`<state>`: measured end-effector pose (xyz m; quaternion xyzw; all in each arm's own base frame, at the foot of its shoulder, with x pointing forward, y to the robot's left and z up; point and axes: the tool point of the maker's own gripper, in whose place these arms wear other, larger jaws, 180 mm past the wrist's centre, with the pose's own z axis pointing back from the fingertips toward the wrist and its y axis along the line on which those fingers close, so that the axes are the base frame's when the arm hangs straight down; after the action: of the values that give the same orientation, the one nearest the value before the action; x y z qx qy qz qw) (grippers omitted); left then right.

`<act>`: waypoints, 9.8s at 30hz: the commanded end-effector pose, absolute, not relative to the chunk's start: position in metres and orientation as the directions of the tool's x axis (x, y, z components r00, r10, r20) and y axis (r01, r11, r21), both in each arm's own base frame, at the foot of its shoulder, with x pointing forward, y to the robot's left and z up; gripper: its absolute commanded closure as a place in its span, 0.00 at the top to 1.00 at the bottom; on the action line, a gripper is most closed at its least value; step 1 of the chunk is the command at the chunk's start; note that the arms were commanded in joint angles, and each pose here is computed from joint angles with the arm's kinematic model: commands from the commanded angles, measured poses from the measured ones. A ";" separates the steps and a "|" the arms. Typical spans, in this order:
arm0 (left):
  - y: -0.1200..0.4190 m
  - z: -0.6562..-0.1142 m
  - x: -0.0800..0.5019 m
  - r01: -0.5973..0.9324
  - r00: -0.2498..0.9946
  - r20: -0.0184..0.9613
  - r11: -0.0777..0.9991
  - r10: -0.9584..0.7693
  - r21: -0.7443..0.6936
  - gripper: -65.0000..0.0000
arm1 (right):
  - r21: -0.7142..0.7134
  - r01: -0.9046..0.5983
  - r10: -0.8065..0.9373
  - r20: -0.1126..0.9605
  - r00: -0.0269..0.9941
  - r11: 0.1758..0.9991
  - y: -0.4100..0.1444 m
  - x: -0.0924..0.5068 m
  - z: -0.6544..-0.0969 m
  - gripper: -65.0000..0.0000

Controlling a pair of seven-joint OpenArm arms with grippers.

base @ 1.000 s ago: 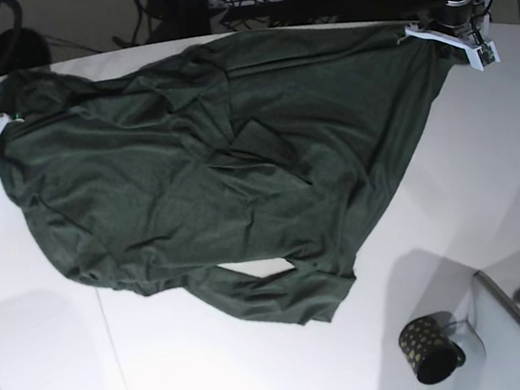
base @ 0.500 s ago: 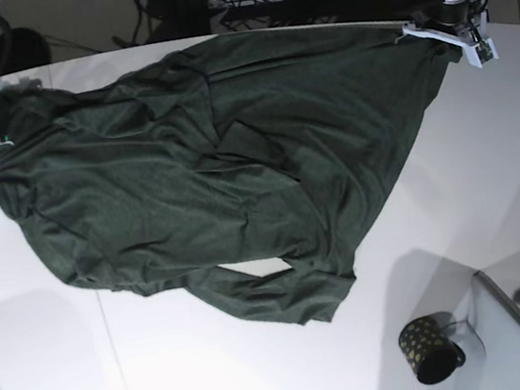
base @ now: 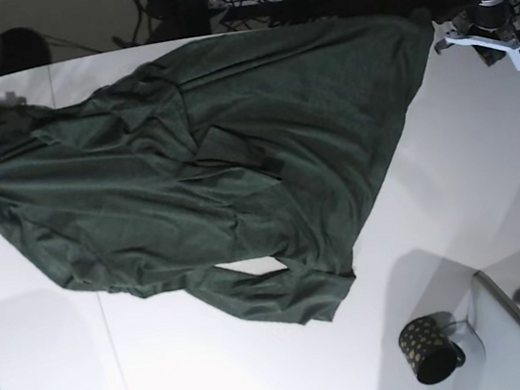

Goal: Layout the t-shirt on the table in an organized manner, then fold the t-shirt properly
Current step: 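Release and regrasp the shirt's middle with both grippers, then pull the shirt outward with both grippers and release it flat, then grasp the shirt's corners with both grippers and drag them apart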

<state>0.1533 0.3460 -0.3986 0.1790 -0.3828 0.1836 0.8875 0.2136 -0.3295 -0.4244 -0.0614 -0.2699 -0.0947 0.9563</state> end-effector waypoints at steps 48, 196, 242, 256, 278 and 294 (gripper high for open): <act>0.138 -0.443 0.316 0.150 0.657 0.740 0.987 -0.142 0.056 0.14 | 0.117 0.046 -0.113 0.683 0.721 0.992 -0.295 0.385 -0.483 0.01; 0.245 -0.463 0.286 0.046 0.723 0.657 0.964 -0.214 0.263 0.30 | -0.227 -0.307 0.364 0.275 0.890 0.924 -0.280 0.167 -0.462 0.00; 0.257 -0.501 0.256 -0.013 0.805 0.579 0.972 -0.130 0.236 0.00 | -0.095 -0.056 0.090 0.405 0.910 0.994 -0.315 0.273 -0.497 0.00; 0.244 -0.483 0.310 0.007 0.759 0.632 0.973 -0.155 0.230 0.00 | -0.078 -0.046 0.073 0.398 0.914 0.996 -0.312 0.262 -0.509 0.00; 0.223 -0.436 0.314 0.032 0.709 0.683 0.975 -0.177 0.220 0.00 | -0.207 -0.136 0.222 0.488 0.844 0.969 -0.300 0.266 -0.445 0.07; 0.285 -0.426 0.182 -0.412 0.622 0.612 0.869 0.488 -0.275 0.81 | -0.084 0.012 0.043 0.612 0.790 0.996 -0.279 0.225 -0.419 0.52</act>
<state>0.1718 0.2822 -0.4369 -0.0492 -0.3318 0.2560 0.9066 0.2158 -0.2741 -0.4307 -0.0351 -0.3033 0.0049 0.9522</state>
